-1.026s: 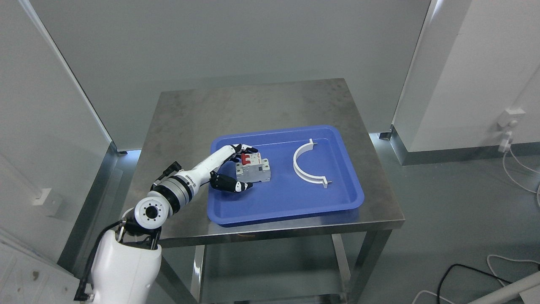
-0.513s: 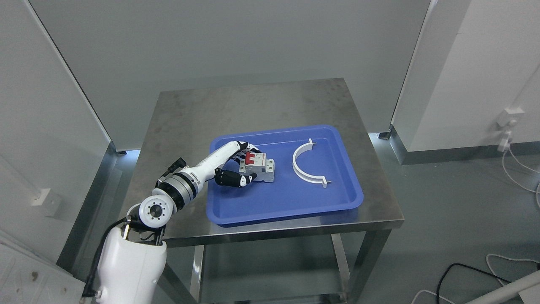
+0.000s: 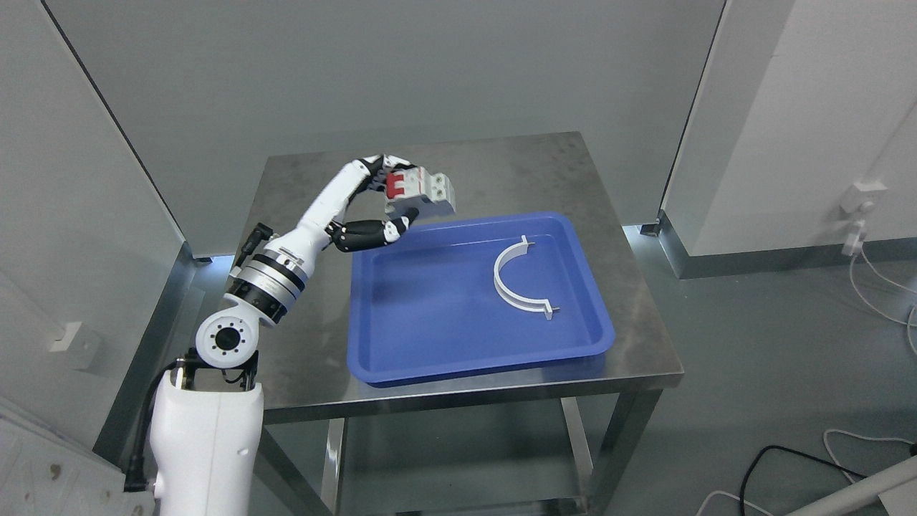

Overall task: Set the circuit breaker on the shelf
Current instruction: 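Lift the circuit breaker up out of the tray with the left hand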

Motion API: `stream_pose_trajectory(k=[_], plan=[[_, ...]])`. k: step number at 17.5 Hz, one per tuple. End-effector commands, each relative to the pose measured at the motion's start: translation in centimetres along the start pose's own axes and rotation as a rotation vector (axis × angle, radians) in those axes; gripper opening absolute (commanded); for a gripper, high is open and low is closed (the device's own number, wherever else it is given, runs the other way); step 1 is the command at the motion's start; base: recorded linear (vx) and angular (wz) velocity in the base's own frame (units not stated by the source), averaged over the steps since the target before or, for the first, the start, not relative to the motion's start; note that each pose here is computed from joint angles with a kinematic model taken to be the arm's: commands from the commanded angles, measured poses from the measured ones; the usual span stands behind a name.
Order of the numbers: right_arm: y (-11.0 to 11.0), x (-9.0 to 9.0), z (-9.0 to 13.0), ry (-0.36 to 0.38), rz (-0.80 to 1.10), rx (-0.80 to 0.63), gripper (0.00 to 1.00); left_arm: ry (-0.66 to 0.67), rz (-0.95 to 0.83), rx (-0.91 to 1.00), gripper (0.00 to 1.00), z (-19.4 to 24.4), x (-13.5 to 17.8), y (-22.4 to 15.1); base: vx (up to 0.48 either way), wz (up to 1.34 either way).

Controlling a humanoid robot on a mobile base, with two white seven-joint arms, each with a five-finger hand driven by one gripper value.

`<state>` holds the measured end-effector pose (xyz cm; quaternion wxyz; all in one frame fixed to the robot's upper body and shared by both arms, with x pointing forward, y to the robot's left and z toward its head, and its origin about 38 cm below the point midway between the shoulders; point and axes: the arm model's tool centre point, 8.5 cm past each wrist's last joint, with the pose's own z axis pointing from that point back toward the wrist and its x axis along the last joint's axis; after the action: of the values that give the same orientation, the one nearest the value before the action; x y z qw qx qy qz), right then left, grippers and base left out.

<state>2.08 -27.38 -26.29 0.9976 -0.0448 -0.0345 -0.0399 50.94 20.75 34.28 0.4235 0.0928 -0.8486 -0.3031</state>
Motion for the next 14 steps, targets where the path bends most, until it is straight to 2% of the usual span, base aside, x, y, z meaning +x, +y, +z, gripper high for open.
stream_pose_trajectory(k=[1, 7, 14], plan=[[-1.1, 0.1, 0.0, -0.002, 0.002, -0.018, 1.0, -0.155, 0.121, 0.413, 0.11, 5.2, -0.7, 5.0, 0.002, 0.01], [-1.1, 0.0, 0.0, 0.0, 0.002, -0.018, 1.0, -0.141, 0.112, 0.379, 0.11, 9.2, -0.2, 1.6, 0.0, 0.0], [-1.1, 0.1, 0.0, -0.002, 0.002, -0.018, 1.0, -0.118, 0.114, 0.388, 0.11, 9.5, 0.6, 2.3, -0.038, -0.06]])
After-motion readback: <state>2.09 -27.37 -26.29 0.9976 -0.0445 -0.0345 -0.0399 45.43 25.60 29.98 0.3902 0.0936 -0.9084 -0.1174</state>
